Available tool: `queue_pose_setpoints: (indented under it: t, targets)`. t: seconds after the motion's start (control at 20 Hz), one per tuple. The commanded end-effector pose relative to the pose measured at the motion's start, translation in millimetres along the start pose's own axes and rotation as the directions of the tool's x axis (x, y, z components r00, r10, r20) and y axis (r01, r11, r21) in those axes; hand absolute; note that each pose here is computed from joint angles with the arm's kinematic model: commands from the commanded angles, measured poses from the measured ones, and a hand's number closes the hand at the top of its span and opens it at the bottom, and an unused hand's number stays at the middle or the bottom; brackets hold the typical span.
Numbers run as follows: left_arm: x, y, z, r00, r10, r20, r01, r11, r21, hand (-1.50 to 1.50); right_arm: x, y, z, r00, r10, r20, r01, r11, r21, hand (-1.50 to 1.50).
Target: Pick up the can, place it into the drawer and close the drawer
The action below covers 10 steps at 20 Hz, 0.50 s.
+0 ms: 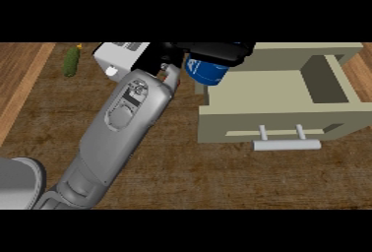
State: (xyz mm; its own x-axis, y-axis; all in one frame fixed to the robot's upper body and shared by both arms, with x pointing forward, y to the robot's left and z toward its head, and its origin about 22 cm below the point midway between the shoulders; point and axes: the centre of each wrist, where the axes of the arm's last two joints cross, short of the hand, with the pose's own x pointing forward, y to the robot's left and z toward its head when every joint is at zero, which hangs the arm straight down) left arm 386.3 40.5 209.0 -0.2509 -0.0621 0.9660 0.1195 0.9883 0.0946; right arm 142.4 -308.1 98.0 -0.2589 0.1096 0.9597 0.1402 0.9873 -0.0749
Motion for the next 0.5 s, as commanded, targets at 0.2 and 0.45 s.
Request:
queue_pose_setpoints:
  t: [0.2, 0.45]
  targets:
    - [27, -30, -31, 0.999, -0.051, -0.005, 0.051, 0.999, 0.008, 1.5, -15, 0, 4, 1.0, 0.007, -0.007, -0.007, 1.0, 0.003, -1.5]
    - [28, -51, -33, 0.997, -0.06, -0.049, 0.061, 0.998, 0.031, 1.5, 2, 1, -9, 1.0, -0.006, 0.001, 0.006, 1.0, 0.029, -1.5]
